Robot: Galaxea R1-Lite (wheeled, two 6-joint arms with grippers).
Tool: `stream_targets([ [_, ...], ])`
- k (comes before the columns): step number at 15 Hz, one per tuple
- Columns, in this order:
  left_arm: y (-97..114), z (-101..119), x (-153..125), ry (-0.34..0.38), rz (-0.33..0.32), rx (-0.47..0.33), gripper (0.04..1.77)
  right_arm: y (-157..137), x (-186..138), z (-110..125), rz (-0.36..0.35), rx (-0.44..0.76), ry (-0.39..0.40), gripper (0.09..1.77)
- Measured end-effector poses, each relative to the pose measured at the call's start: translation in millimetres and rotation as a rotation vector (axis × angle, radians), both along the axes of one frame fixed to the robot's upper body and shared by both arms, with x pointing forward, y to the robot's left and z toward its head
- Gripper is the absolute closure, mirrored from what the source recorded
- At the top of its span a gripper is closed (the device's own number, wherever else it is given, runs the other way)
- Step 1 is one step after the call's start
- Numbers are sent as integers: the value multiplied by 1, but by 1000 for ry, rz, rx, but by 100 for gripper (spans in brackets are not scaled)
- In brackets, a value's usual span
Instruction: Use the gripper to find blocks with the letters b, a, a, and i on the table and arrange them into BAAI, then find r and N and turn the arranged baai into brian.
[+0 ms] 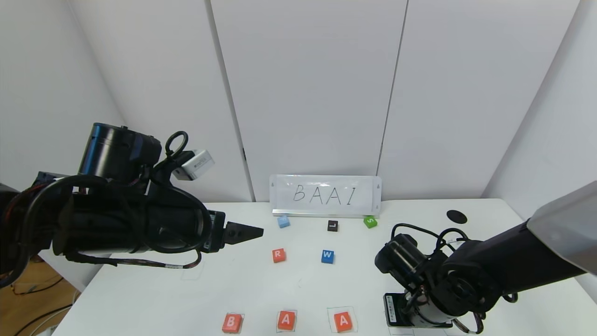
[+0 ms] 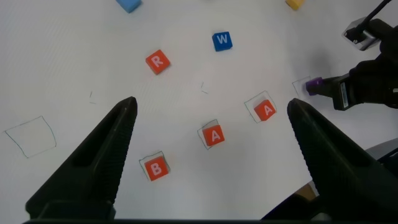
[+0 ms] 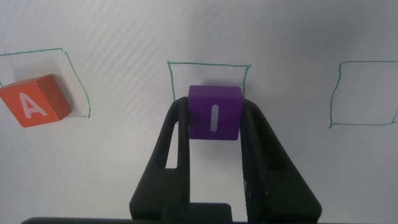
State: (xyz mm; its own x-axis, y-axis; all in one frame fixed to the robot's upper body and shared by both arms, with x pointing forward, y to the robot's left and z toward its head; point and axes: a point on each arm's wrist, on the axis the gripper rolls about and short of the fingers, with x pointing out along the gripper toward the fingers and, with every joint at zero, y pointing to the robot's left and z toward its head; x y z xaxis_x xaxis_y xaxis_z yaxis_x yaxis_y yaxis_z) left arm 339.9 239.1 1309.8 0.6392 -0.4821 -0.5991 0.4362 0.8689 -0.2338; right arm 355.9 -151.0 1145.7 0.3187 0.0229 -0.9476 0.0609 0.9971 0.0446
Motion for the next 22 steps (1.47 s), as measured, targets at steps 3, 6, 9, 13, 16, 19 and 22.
stream_targets([
  [3, 0, 0, 0, 0, 2, 0, 9, 7, 0, -7, 16, -5, 4, 132],
  [6, 0, 0, 0, 0, 2, 0, 9, 8, -1, -12, 21, -13, 15, 132],
  [9, 0, 0, 0, 0, 1, 0, 9, 10, -3, -14, 30, -20, 21, 132],
  [13, 0, 0, 0, 2, 1, 0, 9, 10, -3, -15, 29, -22, 23, 132],
  [16, 0, -1, 1, 5, 0, 1, 9, 8, -2, -15, 23, -21, 20, 132],
  [19, 0, -2, 1, 8, 0, 3, 9, 7, 0, -14, 17, -19, 20, 132],
  [22, -1, -2, 1, 10, -1, 4, 9, 7, 0, -14, 17, -19, 20, 132],
])
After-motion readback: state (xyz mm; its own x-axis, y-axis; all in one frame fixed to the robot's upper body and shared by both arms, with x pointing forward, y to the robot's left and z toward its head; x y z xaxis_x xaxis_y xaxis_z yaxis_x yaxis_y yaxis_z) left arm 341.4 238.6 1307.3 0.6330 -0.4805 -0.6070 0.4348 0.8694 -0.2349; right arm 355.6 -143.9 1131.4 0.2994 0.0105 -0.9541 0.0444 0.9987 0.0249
